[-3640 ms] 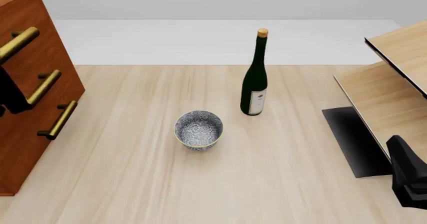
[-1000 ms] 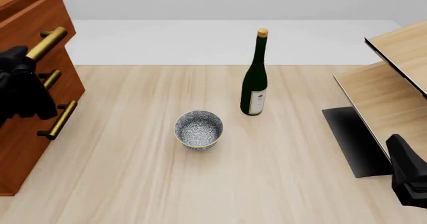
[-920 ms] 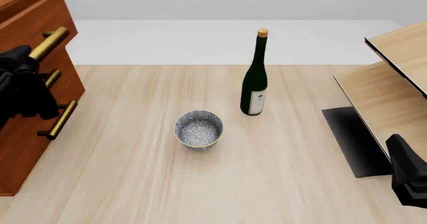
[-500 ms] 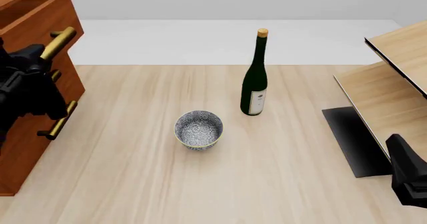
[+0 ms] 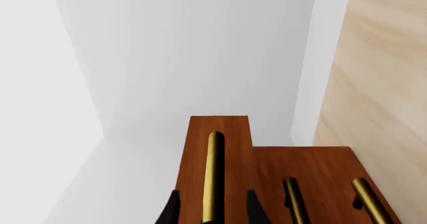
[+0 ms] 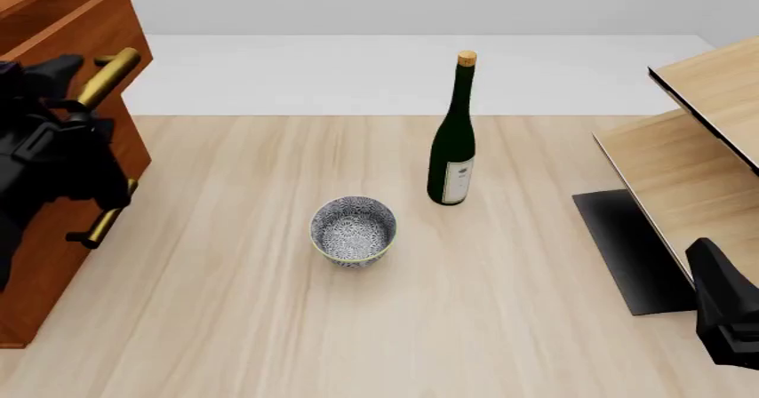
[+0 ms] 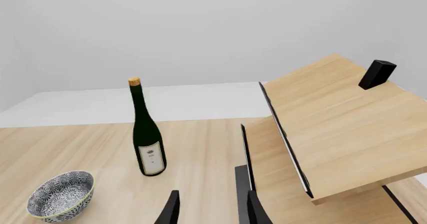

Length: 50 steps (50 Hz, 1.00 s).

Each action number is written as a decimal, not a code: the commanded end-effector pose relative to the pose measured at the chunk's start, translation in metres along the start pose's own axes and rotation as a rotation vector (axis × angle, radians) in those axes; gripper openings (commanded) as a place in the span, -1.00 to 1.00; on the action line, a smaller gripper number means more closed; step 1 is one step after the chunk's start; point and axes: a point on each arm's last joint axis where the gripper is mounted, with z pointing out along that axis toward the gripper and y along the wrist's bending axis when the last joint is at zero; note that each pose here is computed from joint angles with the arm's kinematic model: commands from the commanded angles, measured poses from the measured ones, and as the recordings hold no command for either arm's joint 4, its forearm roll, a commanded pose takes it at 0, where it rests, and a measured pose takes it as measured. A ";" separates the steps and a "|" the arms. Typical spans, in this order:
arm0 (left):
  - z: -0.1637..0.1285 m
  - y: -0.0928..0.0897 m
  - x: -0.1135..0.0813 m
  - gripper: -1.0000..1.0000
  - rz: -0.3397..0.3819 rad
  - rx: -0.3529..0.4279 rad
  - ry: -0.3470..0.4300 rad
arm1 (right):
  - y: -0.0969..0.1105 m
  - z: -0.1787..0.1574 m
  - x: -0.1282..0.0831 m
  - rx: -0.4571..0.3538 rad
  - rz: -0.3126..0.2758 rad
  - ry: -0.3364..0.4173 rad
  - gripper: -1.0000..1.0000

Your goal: Close the bottom drawer of the cabinet and open the top drawer.

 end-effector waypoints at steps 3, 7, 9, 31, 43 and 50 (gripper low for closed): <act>0.007 0.001 -0.003 1.00 0.014 0.005 -0.021 | 0.000 0.000 0.000 0.000 0.000 0.000 1.00; 0.007 0.000 -0.003 1.00 0.012 0.008 -0.021 | 0.000 0.000 0.000 0.001 0.000 0.000 1.00; 0.007 0.000 -0.003 1.00 0.012 0.007 -0.021 | 0.000 0.000 0.000 0.000 0.000 0.000 1.00; 0.009 -0.002 -0.005 1.00 -0.002 0.018 -0.029 | 0.000 0.000 0.000 0.000 0.001 0.000 1.00; 0.007 0.002 -0.009 1.00 -0.013 0.018 -0.044 | 0.000 0.000 0.000 0.000 0.001 0.000 1.00; 0.007 0.006 -0.012 1.00 -0.011 0.009 -0.057 | 0.000 0.000 0.000 0.001 0.005 0.000 1.00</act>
